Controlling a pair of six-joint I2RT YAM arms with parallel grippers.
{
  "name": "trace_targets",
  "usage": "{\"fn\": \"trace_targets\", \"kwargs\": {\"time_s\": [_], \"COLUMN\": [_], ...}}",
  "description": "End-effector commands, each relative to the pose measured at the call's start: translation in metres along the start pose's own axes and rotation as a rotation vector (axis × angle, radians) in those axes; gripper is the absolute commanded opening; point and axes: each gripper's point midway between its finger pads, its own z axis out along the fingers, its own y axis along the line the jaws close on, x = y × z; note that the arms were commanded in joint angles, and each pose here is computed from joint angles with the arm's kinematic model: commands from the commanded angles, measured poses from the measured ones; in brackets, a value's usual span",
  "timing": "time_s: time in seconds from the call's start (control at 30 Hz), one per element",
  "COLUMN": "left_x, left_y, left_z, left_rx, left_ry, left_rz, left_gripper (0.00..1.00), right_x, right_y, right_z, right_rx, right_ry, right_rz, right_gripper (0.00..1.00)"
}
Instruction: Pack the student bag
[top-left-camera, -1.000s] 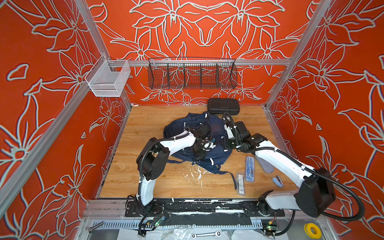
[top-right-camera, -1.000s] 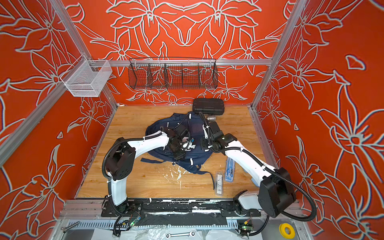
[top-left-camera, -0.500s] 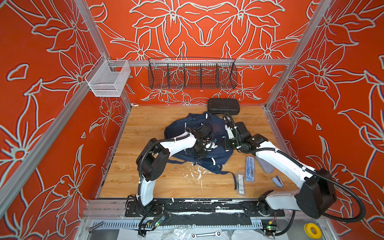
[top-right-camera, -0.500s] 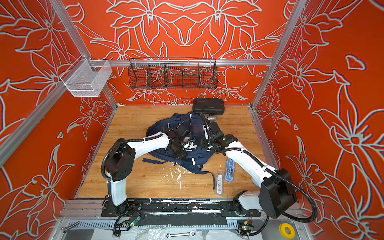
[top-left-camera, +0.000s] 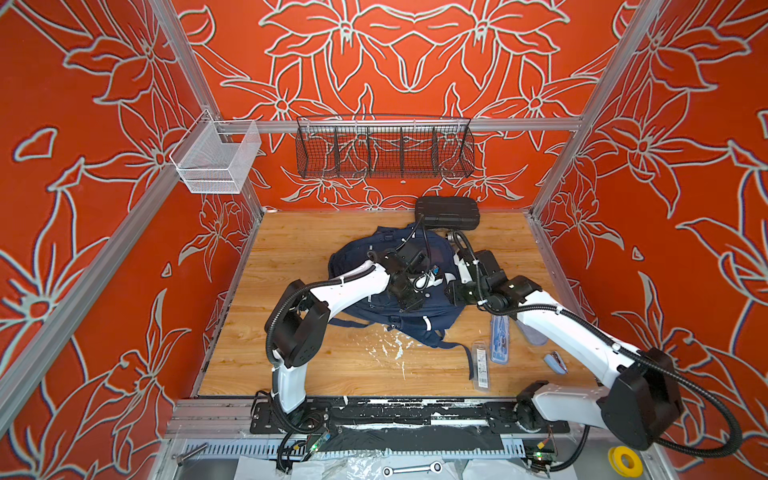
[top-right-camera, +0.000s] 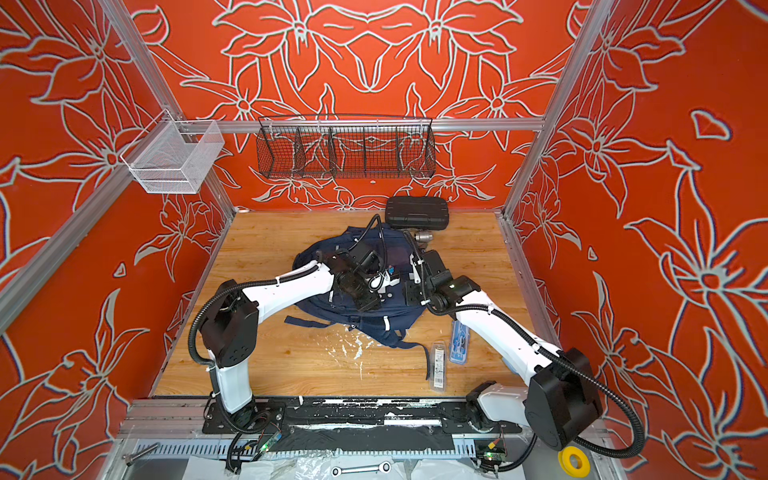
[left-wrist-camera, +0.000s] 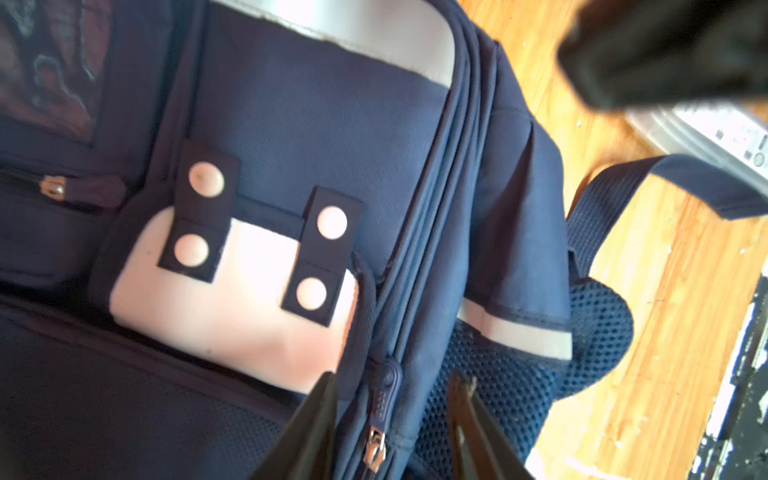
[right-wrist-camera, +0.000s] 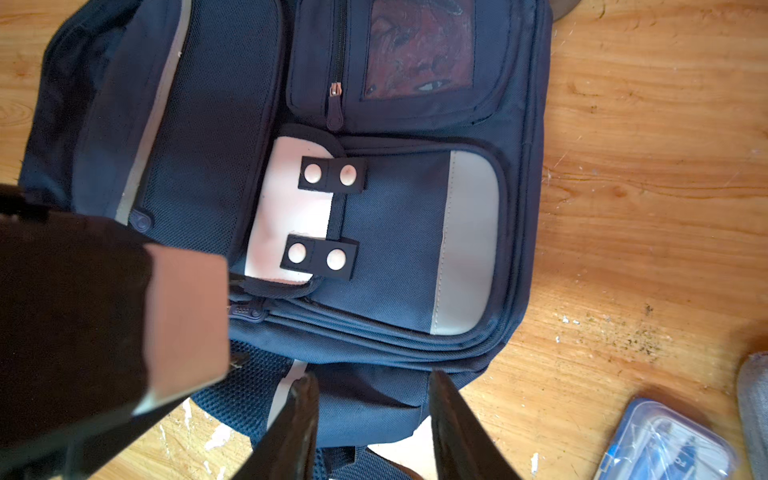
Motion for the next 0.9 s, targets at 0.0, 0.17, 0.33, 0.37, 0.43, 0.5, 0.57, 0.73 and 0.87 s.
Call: {"fn": "trace_targets", "kwargs": {"time_s": [0.0,0.17,0.33,0.37,0.43,0.5,0.57,0.73,0.87], "left_x": [0.013,0.027,0.041,0.042,0.045,0.048,0.048,0.026,0.016], "left_y": [-0.004,-0.006,0.001,0.003,0.004,0.003,0.002,-0.007,-0.008], "left_z": [0.014,0.023,0.03,0.03,0.032,0.035,0.033,0.007,-0.011], "left_rx": [0.045,0.065,0.023,0.012,0.008,0.016,0.019,0.038,0.053], "left_ry": [0.075,0.135,0.189,0.195,0.205,0.219,0.231,0.121,0.081], "left_rz": [-0.006,-0.011,-0.032,-0.035,-0.035,-0.039,-0.051,-0.05,-0.056], "left_gripper": [0.4,0.39,0.39,0.39,0.39,0.39,0.39,0.43,0.41], "right_x": [0.003,0.006,0.009,0.009,0.01,0.011,0.011,0.012,0.015], "right_y": [-0.003,-0.006,-0.009,-0.009,-0.009,-0.01,-0.01,-0.012,-0.008], "right_z": [-0.004,-0.007,-0.008,-0.008,-0.008,-0.007,-0.007,-0.008,-0.002], "right_rx": [0.0,0.007,0.014,0.014,0.016,0.016,0.02,0.022,0.002], "right_ry": [-0.011,-0.015,-0.02,-0.02,-0.02,-0.017,-0.016,-0.022,-0.001], "right_rz": [0.027,0.03,0.038,0.04,0.041,0.043,0.045,0.049,0.05], "right_gripper": [0.46,0.46,0.46,0.46,0.46,0.46,0.46,0.46,0.45]}}
